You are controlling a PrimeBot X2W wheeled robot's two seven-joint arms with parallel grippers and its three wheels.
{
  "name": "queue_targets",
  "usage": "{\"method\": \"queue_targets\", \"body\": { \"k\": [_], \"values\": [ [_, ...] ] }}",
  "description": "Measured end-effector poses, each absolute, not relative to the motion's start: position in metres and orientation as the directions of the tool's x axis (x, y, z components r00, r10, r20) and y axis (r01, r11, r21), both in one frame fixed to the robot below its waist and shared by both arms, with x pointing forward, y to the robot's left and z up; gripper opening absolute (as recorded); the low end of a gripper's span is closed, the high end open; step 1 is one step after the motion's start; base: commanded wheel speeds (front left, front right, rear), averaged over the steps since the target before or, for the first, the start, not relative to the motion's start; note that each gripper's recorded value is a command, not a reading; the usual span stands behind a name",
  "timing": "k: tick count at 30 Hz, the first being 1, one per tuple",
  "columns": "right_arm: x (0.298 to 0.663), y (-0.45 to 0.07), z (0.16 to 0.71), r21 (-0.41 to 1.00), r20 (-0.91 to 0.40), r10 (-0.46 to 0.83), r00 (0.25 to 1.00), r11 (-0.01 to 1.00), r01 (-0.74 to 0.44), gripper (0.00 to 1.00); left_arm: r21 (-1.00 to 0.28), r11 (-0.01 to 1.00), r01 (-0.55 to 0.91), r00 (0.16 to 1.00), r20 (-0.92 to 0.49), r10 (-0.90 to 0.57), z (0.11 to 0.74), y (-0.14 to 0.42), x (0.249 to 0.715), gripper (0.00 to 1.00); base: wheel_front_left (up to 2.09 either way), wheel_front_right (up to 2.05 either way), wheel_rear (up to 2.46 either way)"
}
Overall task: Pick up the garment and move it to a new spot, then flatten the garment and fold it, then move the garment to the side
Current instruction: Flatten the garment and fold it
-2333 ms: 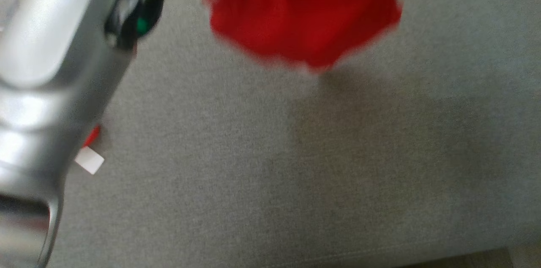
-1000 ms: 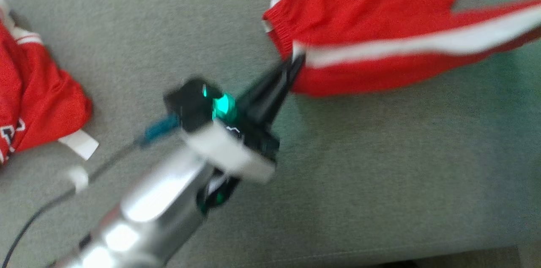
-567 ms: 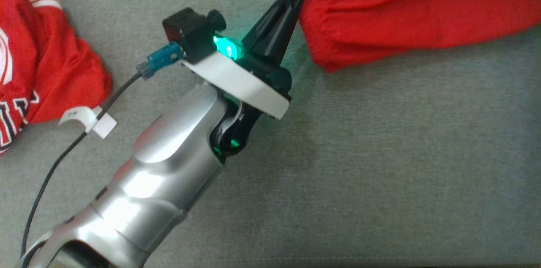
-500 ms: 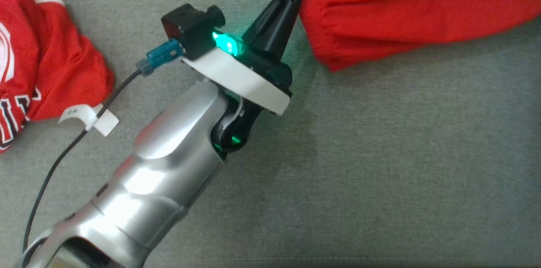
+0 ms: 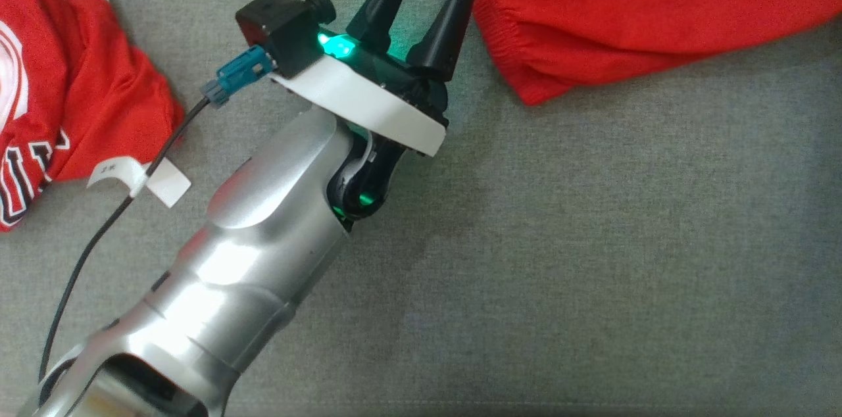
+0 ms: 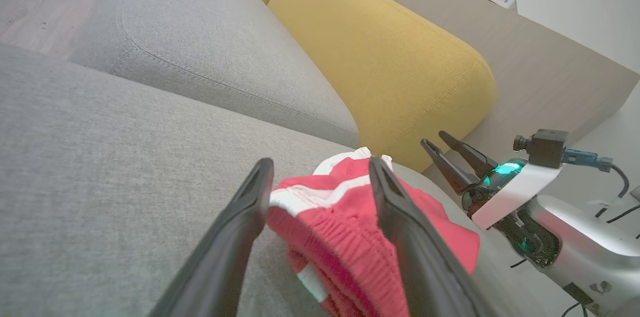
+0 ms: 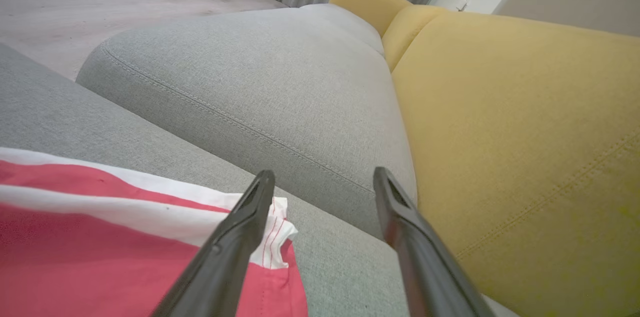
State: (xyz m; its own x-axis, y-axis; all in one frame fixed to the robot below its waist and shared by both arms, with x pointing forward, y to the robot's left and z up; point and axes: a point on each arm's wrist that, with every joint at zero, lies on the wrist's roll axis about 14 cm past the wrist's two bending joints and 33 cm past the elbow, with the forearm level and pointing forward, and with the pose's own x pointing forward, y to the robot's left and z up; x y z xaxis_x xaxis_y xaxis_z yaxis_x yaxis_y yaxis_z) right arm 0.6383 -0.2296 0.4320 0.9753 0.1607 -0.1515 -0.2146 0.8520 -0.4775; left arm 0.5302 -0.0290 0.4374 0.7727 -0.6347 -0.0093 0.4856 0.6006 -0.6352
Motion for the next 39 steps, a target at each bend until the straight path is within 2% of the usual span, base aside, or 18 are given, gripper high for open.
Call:
{"method": "queue_targets", "body": {
  "k": [5,11,14,17,18,19,21,25,29,35,39],
  "values": [
    [0.628,-0.242,0.412,-0.401,-0.197,0.105,0.975,0.898,-0.178,1.0,-0.571,0.667,0.479,0.814,0.006,-0.58,0.443,-0.013,0.538,1.0,0.0,0.0,0.0],
    [0.613,-0.258,0.365,-0.235,-0.348,0.023,0.937,0.966,-0.111,1.0,-0.348,0.828,0.44,0.893,0.069,-0.445,0.461,0.025,0.533,1.0,0.0,0.0,0.0],
    [0.615,-0.265,0.357,-0.186,-0.391,-0.001,0.92,0.979,-0.078,1.0,-0.257,0.881,0.397,0.917,0.083,-0.389,0.465,0.042,0.52,1.0,0.0,0.0,0.0],
    [0.617,-0.268,0.351,-0.136,-0.429,-0.013,0.903,0.989,-0.05,1.0,-0.221,0.904,0.365,0.931,0.084,-0.356,0.467,0.052,0.511,1.0,0.0,0.0,0.0],
    [0.618,-0.268,0.347,-0.101,-0.452,-0.015,0.892,0.994,-0.035,0.9,-0.207,0.915,0.347,0.938,0.083,-0.337,0.467,0.058,0.506,1.0,0.0,0.0,0.0],
    [0.618,-0.265,0.344,-0.07,-0.471,-0.009,0.882,0.997,-0.027,0.45,-0.203,0.921,0.332,0.943,0.08,-0.322,0.467,0.063,0.501,1.0,0.0,0.0,0.0],
    [0.62,-0.261,0.343,-0.012,-0.5,0.005,0.866,1.0,-0.013,0.0,-0.189,0.932,0.309,0.951,0.072,-0.301,0.467,0.07,0.491,1.0,0.0,0.0,0.0],
    [0.614,-0.241,0.346,0.083,-0.533,0.069,0.843,0.996,-0.029,0.0,-0.177,0.948,0.265,0.964,0.076,-0.255,0.475,0.084,0.477,1.0,0.0,0.0,0.0],
    [0.594,-0.238,0.353,0.115,-0.546,0.098,0.832,0.993,-0.041,0.0,-0.166,0.953,0.254,0.965,0.106,-0.239,0.489,0.09,0.471,1.0,0.0,0.0,0.0],
    [0.565,-0.266,0.381,0.082,-0.53,0.054,0.847,0.997,-0.012,0.0,-0.127,0.95,0.284,0.948,0.184,-0.259,0.521,0.084,0.464,1.0,0.0,0.0,0.0],
    [0.537,-0.301,0.397,0.042,-0.526,-0.014,0.85,0.998,0.043,0.0,-0.137,0.943,0.305,0.943,0.184,-0.278,0.524,0.074,0.451,1.0,0.0,0.0,0.0]
  ]
}}
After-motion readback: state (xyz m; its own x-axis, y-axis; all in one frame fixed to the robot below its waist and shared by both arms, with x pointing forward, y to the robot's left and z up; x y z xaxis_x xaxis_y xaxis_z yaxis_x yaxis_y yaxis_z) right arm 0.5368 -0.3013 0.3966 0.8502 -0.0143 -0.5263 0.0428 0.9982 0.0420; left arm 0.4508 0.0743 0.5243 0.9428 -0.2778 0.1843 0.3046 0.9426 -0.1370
